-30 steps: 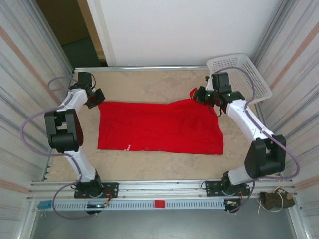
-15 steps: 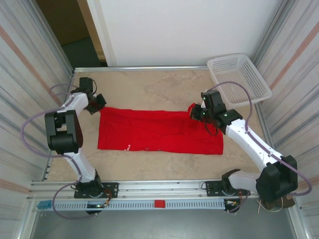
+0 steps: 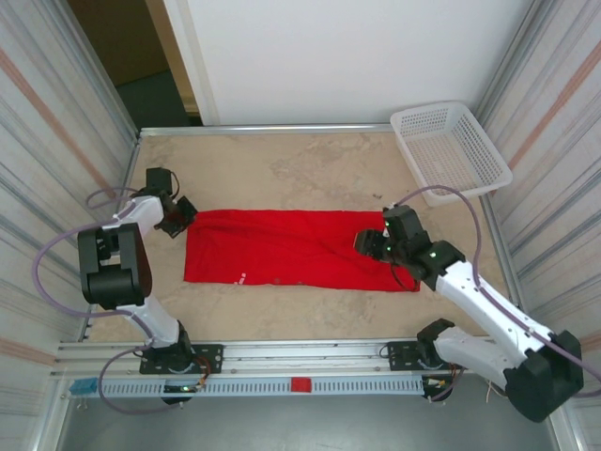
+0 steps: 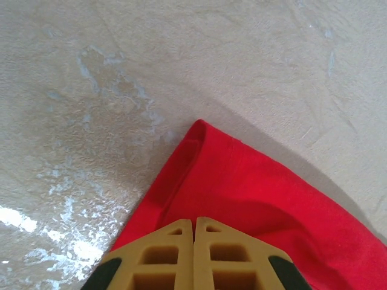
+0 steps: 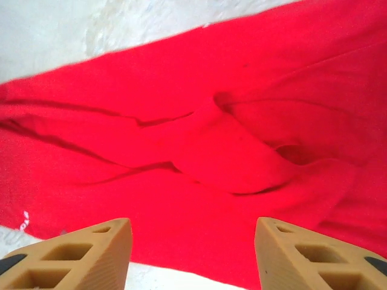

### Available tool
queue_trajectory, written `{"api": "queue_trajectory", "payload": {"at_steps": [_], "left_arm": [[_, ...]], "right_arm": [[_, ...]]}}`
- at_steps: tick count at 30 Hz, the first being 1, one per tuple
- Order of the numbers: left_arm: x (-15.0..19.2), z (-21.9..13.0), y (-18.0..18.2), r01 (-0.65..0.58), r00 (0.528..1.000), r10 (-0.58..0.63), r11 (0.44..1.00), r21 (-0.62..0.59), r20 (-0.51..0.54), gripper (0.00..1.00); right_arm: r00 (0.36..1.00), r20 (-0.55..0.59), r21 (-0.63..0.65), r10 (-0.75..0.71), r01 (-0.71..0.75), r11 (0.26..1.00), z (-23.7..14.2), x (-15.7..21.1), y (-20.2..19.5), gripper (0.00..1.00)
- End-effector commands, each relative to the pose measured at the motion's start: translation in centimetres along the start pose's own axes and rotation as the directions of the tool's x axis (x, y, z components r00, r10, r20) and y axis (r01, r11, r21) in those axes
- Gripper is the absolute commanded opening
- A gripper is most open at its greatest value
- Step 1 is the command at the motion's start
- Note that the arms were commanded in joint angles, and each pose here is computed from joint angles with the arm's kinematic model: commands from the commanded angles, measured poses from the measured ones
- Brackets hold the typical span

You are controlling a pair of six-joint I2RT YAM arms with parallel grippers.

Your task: Fold the inside-out t-shirt

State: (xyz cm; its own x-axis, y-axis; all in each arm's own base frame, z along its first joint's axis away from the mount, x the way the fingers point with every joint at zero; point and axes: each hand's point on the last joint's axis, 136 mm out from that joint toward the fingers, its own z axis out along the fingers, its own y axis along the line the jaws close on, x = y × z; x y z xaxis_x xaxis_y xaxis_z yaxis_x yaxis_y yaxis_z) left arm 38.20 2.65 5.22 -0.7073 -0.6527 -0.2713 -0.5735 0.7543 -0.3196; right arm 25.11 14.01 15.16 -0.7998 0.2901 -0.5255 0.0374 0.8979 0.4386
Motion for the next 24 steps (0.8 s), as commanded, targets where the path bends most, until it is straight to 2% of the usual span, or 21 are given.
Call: {"api": "queue_trajectory", "payload": {"at_steps": [1,2,3,5,7,10,13,19,24], "left_arm": [[-0.8,-0.6,-0.3,0.016,1.0,-0.016,1.0,0.005,0.023,0.0],[-0.7,-0.6,-0.1,0.019,1.0,-0.019,1.0,0.003,0.022,0.01],[-0.5,-0.5,0.0,0.022,1.0,-0.022,1.0,0.003,0.019,0.07],[-0.1,-0.5,0.3,0.026,1.0,-0.026,1.0,-0.003,0.013,0.23],[0.0,-0.7,0.5,0.029,0.999,-0.028,1.0,-0.005,0.024,0.43],[-0.6,-1.6,0.3,0.011,0.999,-0.011,1.0,-0.01,0.047,0.57],[-1.6,-2.9,-0.3,-0.015,0.997,0.015,1.0,-0.003,0.081,0.63],[-3.2,-5.9,-2.2,-0.079,0.983,0.079,0.997,-0.006,0.164,0.65],[-2.5,-5.2,-5.1,-0.138,0.982,0.131,0.99,0.041,0.132,0.65]], "right_arm": [[0.997,0.045,0.034,0.066,-0.067,0.997,-0.2,-2.0,-1.7,0.55],[0.997,0.039,0.031,0.069,-0.07,0.997,0.1,-2.4,-1.6,0.55],[0.998,0.027,0.04,0.064,-0.065,0.997,0.8,-2.7,-1.7,0.55],[0.999,0.006,0.042,0.049,-0.049,0.998,1.9,-3.3,-1.4,0.55],[0.999,-0.036,0.045,0.03,-0.029,0.999,3.4,-3.4,-1.1,0.56],[0.996,-0.084,0.056,0.001,0.004,0.998,5.4,-3.1,-1.2,0.57],[0.992,-0.123,0.066,-0.032,0.041,0.997,6.8,-2.7,-1.4,0.6],[0.977,-0.198,0.064,-0.084,0.098,0.993,8.8,-1.9,-1.7,0.63],[0.969,-0.225,0.041,-0.104,0.116,0.992,9.8,-1.8,-1.3,0.63]]}}
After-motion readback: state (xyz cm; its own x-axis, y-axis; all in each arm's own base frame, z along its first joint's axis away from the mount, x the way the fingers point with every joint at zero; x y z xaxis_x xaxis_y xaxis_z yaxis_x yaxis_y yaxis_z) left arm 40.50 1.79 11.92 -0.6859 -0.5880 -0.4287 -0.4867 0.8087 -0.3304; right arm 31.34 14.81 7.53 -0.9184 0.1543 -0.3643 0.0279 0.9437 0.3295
